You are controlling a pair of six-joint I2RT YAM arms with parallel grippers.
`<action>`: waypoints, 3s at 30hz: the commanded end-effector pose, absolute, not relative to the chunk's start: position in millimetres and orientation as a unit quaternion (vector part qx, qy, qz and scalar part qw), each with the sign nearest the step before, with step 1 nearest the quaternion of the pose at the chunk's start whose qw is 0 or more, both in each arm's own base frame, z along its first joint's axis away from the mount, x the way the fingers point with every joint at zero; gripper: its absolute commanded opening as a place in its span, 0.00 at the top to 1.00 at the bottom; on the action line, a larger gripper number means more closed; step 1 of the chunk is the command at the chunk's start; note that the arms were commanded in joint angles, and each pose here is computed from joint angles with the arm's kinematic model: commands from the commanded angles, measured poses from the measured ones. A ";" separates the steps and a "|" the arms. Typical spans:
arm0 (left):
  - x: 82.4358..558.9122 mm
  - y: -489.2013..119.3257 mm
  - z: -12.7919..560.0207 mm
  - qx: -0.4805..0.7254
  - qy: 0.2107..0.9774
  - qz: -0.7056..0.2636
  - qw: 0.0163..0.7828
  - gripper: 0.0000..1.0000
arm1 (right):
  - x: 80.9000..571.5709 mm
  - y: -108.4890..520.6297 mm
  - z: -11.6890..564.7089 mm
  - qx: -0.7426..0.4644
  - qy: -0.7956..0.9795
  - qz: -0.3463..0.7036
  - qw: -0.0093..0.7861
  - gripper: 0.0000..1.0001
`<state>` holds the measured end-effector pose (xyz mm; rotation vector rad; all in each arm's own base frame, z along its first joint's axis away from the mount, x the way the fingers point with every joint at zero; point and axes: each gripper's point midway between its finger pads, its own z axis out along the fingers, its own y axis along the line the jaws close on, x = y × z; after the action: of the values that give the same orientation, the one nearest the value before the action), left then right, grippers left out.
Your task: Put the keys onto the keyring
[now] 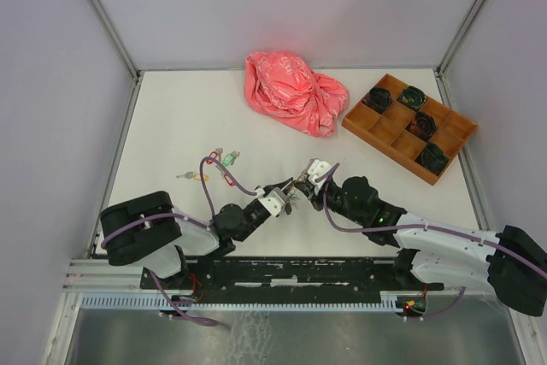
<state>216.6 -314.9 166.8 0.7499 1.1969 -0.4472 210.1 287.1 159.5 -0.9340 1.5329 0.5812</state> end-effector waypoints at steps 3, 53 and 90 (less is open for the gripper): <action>224.1 -315.0 182.1 0.326 0.532 -0.179 0.761 0.93 | 206.9 301.8 197.0 -0.384 0.624 0.290 0.615 0.99; 208.1 -291.3 184.1 0.330 0.577 -0.336 0.668 0.55 | 222.5 284.9 187.8 -0.436 0.608 0.299 0.592 0.99; 228.3 -324.5 181.2 0.344 0.542 -0.275 0.716 0.90 | 211.1 295.4 185.7 -0.417 0.623 0.321 0.578 0.99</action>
<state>218.7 -320.3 156.0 0.7972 1.2897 -0.6547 211.2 280.4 148.9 -1.0058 1.5749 0.6934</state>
